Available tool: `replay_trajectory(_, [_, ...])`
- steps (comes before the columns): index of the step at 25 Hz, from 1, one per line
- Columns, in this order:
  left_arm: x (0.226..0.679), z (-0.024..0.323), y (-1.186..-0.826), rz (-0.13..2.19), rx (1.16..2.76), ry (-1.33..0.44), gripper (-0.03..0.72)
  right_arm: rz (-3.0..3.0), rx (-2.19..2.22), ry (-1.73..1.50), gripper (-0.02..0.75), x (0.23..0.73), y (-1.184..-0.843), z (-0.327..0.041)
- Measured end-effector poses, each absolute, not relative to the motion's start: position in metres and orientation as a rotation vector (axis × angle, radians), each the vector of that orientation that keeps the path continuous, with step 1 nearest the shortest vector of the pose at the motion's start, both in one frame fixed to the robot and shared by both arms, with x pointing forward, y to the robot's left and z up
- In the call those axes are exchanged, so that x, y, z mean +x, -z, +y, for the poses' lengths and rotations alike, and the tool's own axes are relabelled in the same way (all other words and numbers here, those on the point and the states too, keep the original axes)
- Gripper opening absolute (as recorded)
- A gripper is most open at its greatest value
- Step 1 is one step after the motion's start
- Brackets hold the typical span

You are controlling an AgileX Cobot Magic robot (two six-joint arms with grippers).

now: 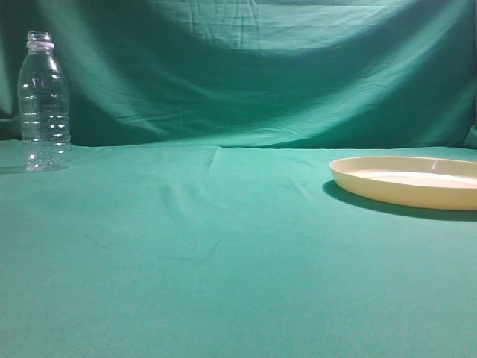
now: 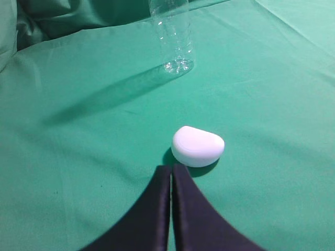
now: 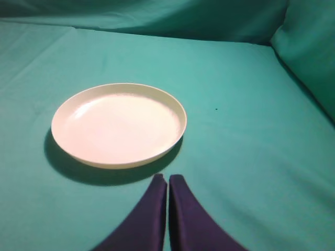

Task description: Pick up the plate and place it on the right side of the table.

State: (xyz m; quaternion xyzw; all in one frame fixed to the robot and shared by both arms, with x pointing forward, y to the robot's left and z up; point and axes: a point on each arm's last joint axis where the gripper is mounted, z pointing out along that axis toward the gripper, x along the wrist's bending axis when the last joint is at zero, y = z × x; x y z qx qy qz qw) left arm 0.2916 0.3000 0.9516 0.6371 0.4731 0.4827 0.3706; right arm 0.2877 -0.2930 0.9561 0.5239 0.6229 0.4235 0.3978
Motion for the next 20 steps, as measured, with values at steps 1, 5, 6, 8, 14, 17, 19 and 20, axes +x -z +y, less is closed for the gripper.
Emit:
replay_trajectory(1, [0.2916,0.3,-0.9516,1.213,1.634,-1.238,0.0,1.579,1.331,-1.071,0.0,0.2884,-0.9516,-0.2929])
replay_trajectory(5, [0.2916,0.3,-0.9516,1.213,1.634,-1.238,0.0,1.568,1.34,-1.084,0.0,0.2899,-0.9451,-0.2927])
replay_trajectory(6, [0.2916,0.3,-0.9516,1.213,1.634,-1.238,0.0,1.565,1.339,-1.087,0.0,0.29,-0.9453,-0.2927])
replay_trajectory(8, [0.2916,0.3,-0.9516,1.213,1.634,-1.238,0.0,1.561,1.339,-1.093,0.0,0.2901,-0.9457,-0.2926])
replay_trajectory(14, [0.2916,0.3,-0.9516,1.213,1.634,-1.238,0.0,1.558,1.34,-1.096,0.0,0.2901,-0.9459,-0.2926])
replay_trajectory(17, [0.2916,0.3,-0.9516,1.213,1.634,-1.238,0.0,1.558,1.34,-1.096,0.0,0.2901,-0.9459,-0.2926])
replay_trajectory(19, [0.2916,0.3,-0.9516,1.213,1.634,-1.238,0.0,1.558,1.34,-1.096,0.0,0.2901,-0.9459,-0.2926])
replay_trajectory(20, [0.2916,0.3,-0.9516,1.213,1.634,-1.238,0.0,1.558,1.34,-1.096,0.0,0.2901,-0.9459,-0.2926])
